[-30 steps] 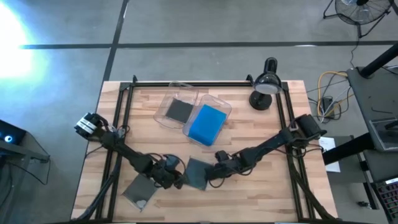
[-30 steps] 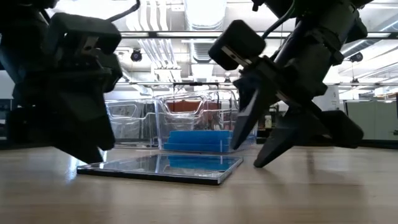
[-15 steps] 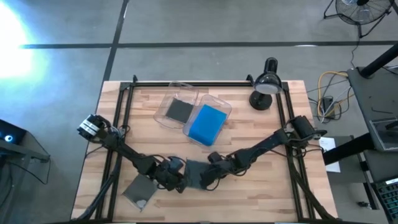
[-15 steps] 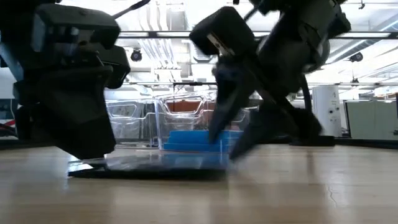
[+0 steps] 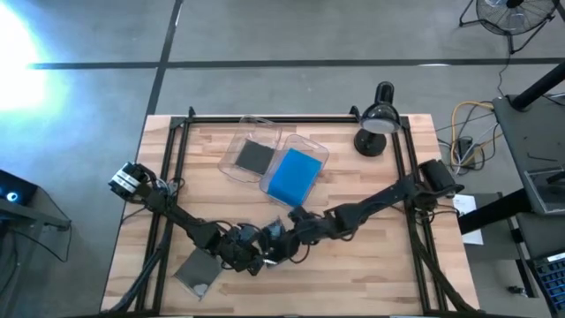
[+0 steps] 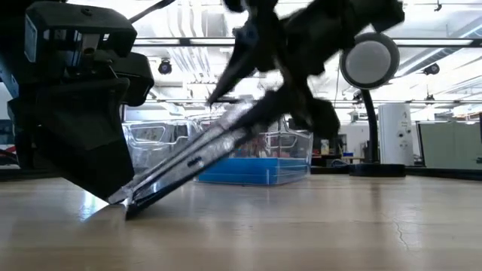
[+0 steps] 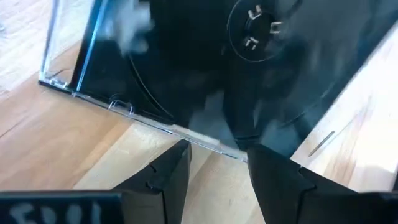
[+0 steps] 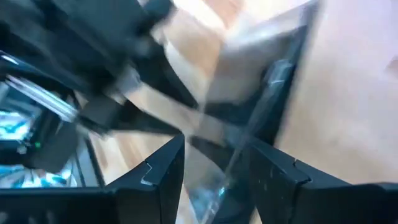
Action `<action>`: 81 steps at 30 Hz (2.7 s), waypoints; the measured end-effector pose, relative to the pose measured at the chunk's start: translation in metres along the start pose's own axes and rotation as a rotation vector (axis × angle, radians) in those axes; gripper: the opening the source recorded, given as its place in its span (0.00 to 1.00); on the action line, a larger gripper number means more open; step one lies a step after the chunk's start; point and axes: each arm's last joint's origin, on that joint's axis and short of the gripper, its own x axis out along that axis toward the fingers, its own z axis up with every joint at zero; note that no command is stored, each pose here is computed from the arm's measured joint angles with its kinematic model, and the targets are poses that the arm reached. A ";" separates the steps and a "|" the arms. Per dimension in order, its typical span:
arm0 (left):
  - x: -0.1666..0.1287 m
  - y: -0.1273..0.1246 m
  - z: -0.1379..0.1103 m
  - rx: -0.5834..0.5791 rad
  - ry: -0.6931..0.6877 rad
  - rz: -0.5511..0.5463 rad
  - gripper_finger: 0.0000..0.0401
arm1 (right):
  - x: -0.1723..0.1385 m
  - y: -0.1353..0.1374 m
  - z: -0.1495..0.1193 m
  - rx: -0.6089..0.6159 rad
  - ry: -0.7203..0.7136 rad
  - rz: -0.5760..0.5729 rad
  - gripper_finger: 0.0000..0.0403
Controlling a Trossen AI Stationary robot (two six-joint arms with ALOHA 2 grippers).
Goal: Pick & place jewel cases by type
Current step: Put the top black CD case into the left transparent bin, then put the right black CD case into the left transparent bin
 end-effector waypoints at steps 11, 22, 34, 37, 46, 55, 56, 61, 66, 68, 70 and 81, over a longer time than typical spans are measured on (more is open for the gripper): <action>0.000 0.001 0.000 -0.009 -0.003 0.011 0.37 | 0.003 -0.006 -0.007 -0.044 0.149 -0.051 0.37; 0.000 0.002 0.000 -0.008 -0.003 0.016 0.37 | -0.021 -0.014 -0.011 -0.158 0.356 -0.163 0.38; 0.001 0.002 0.000 -0.020 -0.005 0.014 0.37 | -0.082 0.010 0.016 -0.299 0.137 -0.132 0.41; 0.001 0.001 0.000 -0.028 -0.007 0.008 0.37 | -0.098 0.002 0.019 -0.299 0.086 -0.266 0.43; 0.001 -0.001 0.008 -0.052 -0.051 -0.014 0.37 | -0.055 -0.030 -0.012 -0.157 0.256 -0.254 0.48; 0.004 0.003 0.023 -0.038 -0.086 0.005 0.37 | -0.043 -0.027 -0.037 0.131 0.277 -0.255 0.48; 0.005 0.004 0.025 -0.030 -0.092 0.009 0.37 | -0.043 -0.026 -0.039 0.157 0.278 -0.251 0.48; 0.008 0.008 0.032 0.025 -0.103 0.032 0.37 | -0.035 -0.025 -0.053 0.226 0.285 -0.243 0.49; 0.013 0.010 0.031 0.043 -0.091 0.037 0.37 | -0.017 -0.031 -0.063 0.282 0.283 -0.235 0.49; 0.015 0.010 0.030 0.043 -0.081 0.028 0.37 | -0.012 -0.034 -0.065 0.297 0.280 -0.246 0.49; 0.016 0.010 0.029 0.043 -0.071 0.022 0.37 | -0.010 -0.035 -0.066 0.298 0.280 -0.251 0.49; 0.013 0.003 0.015 0.052 -0.048 -0.016 0.37 | -0.004 -0.034 -0.049 0.257 0.172 -0.222 0.49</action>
